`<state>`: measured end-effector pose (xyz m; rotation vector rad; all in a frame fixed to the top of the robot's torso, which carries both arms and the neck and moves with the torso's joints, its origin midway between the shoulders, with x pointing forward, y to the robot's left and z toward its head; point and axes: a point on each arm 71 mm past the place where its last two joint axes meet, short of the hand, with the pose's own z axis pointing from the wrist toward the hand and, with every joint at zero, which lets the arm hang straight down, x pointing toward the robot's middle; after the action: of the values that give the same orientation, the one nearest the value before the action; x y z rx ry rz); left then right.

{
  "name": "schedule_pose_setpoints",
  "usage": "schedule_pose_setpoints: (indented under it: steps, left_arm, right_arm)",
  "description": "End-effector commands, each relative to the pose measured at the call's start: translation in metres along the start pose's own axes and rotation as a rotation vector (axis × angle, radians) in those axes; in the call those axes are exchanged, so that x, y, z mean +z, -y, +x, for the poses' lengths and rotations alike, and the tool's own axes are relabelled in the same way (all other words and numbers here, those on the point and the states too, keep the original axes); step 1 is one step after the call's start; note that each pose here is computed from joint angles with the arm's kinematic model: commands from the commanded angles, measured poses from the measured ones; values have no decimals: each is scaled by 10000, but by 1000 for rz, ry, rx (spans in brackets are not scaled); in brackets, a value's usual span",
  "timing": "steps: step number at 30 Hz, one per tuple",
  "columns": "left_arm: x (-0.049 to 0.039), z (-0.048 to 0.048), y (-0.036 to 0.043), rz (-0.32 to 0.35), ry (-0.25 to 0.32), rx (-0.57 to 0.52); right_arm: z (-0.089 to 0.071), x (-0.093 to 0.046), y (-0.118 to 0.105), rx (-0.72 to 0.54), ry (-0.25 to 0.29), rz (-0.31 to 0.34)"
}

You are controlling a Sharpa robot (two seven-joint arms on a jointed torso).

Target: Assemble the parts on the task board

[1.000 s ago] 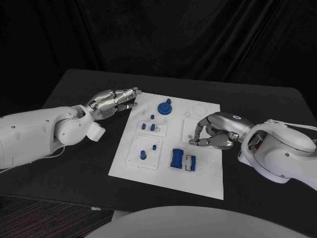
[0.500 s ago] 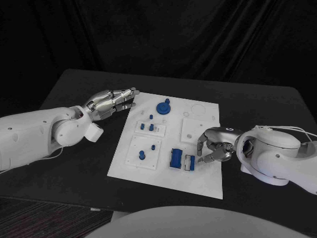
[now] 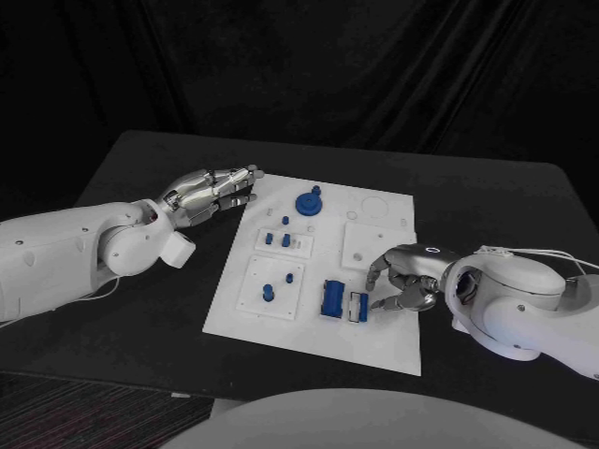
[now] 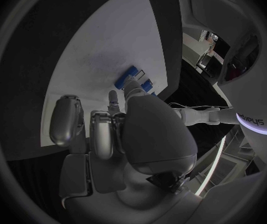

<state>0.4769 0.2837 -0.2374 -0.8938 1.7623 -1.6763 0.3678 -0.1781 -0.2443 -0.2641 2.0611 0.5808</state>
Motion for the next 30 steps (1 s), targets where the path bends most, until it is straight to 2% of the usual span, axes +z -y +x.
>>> schedule_pose_setpoints:
  steps: [1, 5, 9, 20, 30]
  left_arm:
    - [0, 10, 8, 14, -3, -10]
    - [-6, 4, 7, 13, -2, -10]
    - [-6, 3, 7, 12, -3, -11]
    - [-9, 2, 6, 11, -4, -12]
    - [-12, 6, 6, 10, -6, -13]
  right_arm:
    - [-31, -32, -34, -38, 108, -30]
    - [-7, -67, -45, -50, 149, -37]
    - [33, -84, -43, -45, 166, -35]
    - [206, -71, -32, -14, 174, -25]
    - [301, -28, -39, 5, 180, -22]
